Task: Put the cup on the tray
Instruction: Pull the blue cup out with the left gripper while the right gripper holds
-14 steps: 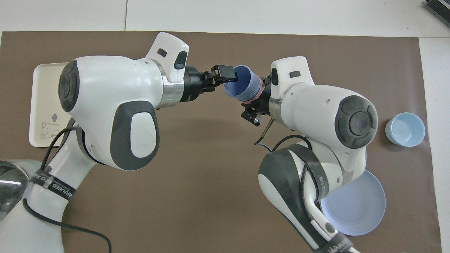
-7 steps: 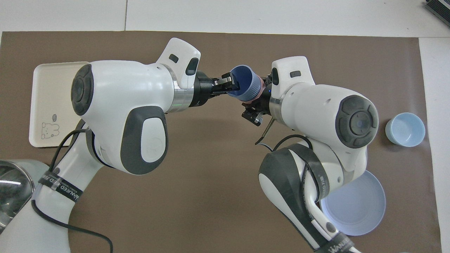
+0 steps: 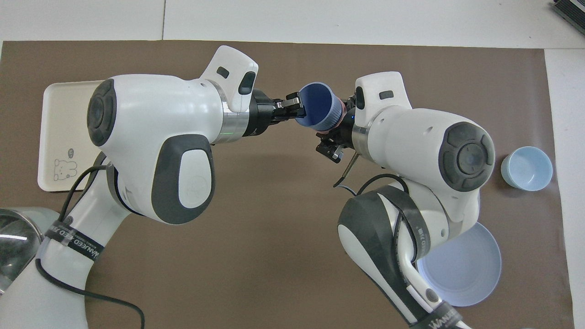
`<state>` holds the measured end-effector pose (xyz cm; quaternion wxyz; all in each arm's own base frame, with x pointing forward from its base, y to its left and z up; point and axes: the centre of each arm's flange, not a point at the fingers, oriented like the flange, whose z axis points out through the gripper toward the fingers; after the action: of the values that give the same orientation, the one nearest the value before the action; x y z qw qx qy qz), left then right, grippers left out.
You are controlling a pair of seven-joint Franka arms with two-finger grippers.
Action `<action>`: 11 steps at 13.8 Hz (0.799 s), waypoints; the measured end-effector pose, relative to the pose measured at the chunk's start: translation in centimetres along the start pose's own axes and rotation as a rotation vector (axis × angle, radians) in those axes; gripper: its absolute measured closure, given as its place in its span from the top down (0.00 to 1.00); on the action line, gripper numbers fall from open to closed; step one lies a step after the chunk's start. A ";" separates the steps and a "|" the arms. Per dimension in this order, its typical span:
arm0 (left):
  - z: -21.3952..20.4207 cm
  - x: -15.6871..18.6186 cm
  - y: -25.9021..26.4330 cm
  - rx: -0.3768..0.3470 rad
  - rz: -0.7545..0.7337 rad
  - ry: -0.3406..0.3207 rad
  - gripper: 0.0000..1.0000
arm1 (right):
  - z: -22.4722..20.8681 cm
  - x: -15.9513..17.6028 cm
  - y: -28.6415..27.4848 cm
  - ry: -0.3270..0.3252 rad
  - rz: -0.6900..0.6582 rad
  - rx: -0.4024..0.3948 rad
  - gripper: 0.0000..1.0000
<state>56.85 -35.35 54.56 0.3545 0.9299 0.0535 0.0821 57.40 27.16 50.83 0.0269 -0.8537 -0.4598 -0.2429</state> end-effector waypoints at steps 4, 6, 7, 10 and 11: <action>-7.3 5.3 -2.1 0.009 -0.043 -0.044 0.06 | 0.1 0.0 -0.1 -0.001 0.002 0.002 0.83; -11.4 8.3 -6.3 0.077 -0.073 -0.022 0.06 | 0.1 -0.3 0.5 0.000 0.048 -0.005 0.83; -13.1 9.5 -8.9 0.138 -0.079 -0.006 0.06 | -0.2 -0.6 1.4 0.016 0.086 -0.025 0.83; -17.5 12.2 -15.2 0.316 -0.040 0.060 0.06 | -0.7 -3.0 6.3 0.142 0.266 -0.067 0.83; -18.6 12.8 -16.9 0.388 -0.010 0.075 0.06 | -0.5 -4.4 8.1 0.183 0.315 -0.065 0.83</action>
<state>65.15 -8.71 58.37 0.1666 0.9768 0.0863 0.1029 61.71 18.95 50.77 0.0787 -0.8899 -0.3082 -0.3270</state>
